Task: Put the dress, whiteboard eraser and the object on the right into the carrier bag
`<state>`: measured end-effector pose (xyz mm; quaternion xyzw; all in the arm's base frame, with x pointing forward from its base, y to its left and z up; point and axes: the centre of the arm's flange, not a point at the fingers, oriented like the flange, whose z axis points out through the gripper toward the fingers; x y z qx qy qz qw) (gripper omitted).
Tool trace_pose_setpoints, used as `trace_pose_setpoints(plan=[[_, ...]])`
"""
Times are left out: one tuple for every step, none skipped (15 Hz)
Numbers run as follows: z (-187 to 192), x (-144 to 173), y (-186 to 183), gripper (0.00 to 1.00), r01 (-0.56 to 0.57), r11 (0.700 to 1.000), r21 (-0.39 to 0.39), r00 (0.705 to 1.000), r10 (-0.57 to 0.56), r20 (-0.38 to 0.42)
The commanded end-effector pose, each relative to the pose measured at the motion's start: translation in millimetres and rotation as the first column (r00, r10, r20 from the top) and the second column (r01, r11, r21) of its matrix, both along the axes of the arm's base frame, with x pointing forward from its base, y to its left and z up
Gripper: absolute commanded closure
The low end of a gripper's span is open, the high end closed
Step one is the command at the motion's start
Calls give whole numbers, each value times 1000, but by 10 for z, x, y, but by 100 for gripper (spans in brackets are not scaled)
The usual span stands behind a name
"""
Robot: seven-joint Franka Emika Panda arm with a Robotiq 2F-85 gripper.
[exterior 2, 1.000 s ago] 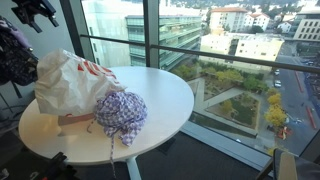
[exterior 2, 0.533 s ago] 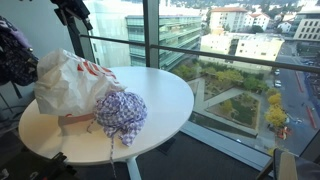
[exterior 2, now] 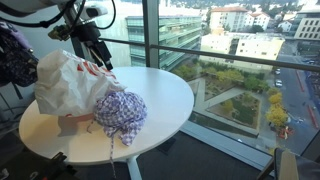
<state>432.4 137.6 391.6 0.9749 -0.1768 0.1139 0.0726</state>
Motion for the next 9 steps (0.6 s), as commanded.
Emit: trace_pose_setpoints(plan=[[-541,-118,-167,0,22,995,102,1000,-22,0],[-714,-126,-192,0,14,993,117,1000,-14,-1],[-842,-143,-214,0,6,992,127,1000,-6,-7],[-985,-137,-221,0,-3,992,129,1000,3,-6],[-1119,-129,-233,0,-13,991,133,1000,15,-12],[-1230,-123,-241,0,-24,991,130,999,27,-19],[-1335,-92,-234,0,-34,991,129,999,36,-20],[-1406,-65,-227,0,-45,991,126,999,48,-16],[-1476,-18,-217,0,-62,991,117,998,63,-7]])
